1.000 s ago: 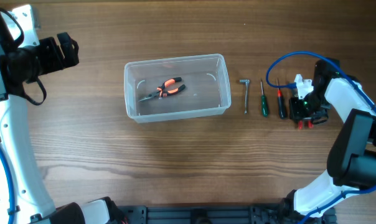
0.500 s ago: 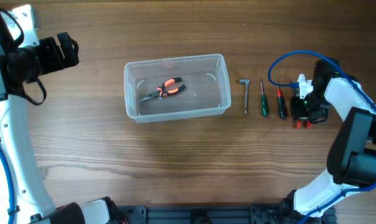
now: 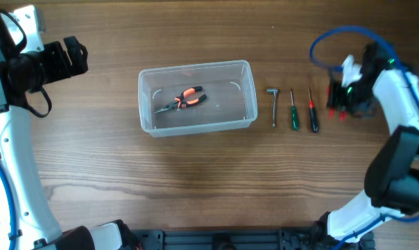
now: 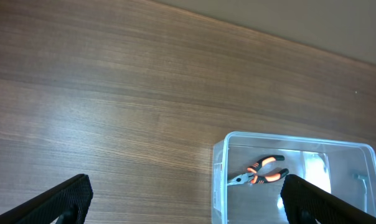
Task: Pack container
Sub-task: 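Move the shears left and place them in the container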
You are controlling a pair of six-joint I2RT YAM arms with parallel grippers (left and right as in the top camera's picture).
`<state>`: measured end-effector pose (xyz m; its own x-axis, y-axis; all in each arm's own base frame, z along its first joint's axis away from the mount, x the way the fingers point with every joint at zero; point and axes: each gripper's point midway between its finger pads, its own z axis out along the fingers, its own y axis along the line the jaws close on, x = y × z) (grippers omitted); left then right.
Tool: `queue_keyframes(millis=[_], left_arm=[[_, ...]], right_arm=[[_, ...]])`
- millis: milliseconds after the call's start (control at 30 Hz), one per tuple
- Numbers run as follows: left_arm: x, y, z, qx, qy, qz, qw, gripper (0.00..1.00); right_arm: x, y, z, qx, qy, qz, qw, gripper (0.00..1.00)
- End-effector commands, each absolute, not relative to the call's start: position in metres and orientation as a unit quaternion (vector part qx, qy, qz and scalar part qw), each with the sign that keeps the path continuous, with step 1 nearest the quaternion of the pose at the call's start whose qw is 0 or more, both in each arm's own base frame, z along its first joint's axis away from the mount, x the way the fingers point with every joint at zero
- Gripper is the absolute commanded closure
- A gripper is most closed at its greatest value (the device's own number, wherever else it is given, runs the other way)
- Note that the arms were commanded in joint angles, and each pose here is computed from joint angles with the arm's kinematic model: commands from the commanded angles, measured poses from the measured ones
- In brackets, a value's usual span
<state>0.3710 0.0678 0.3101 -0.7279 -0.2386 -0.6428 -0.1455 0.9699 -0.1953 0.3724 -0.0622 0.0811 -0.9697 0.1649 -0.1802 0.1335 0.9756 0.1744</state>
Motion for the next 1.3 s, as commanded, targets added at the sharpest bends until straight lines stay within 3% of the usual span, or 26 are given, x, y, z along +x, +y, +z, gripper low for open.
queue_keyframes(millis=[0,100,200,400,500,667,933,1267], left_arm=[[0.372,0.07,0.31,-0.107,0.927,-0.066,0.354,0.0],[0.372,0.07,0.31,-0.107,0.927,-0.066,0.354,0.0],[0.372,0.07,0.31,-0.107,0.927,-0.066,0.354,0.0],[0.372,0.07,0.31,-0.107,0.927,-0.066,0.354,0.0],[0.372,0.07,0.31,-0.107,0.927,-0.066,0.354,0.0],[0.372,0.07,0.31,-0.107,0.927,-0.066,0.354,0.0],[0.372,0.07,0.31,-0.107,0.927,-0.066,0.354,0.0],[0.372,0.07,0.31,-0.107,0.927,-0.066,0.354,0.0]], right_arm=[[0.409,-0.028,0.204,0.039,0.959,0.127,0.251,0.96],[0.412,0.015,0.272,-0.055,0.936,0.121,0.326,0.96],[0.4,0.075,0.311,-0.187,0.902,0.117,0.37,0.96],[0.357,0.2,0.311,-0.44,0.809,0.129,0.368,0.96],[0.343,0.241,0.285,-0.552,0.752,0.12,0.339,0.96],[0.35,0.26,0.22,-0.656,0.698,0.099,0.268,0.96],[0.376,0.247,0.102,-0.728,0.67,0.046,0.139,0.96],[0.416,0.228,0.044,-0.713,0.69,0.004,0.12,0.96]])
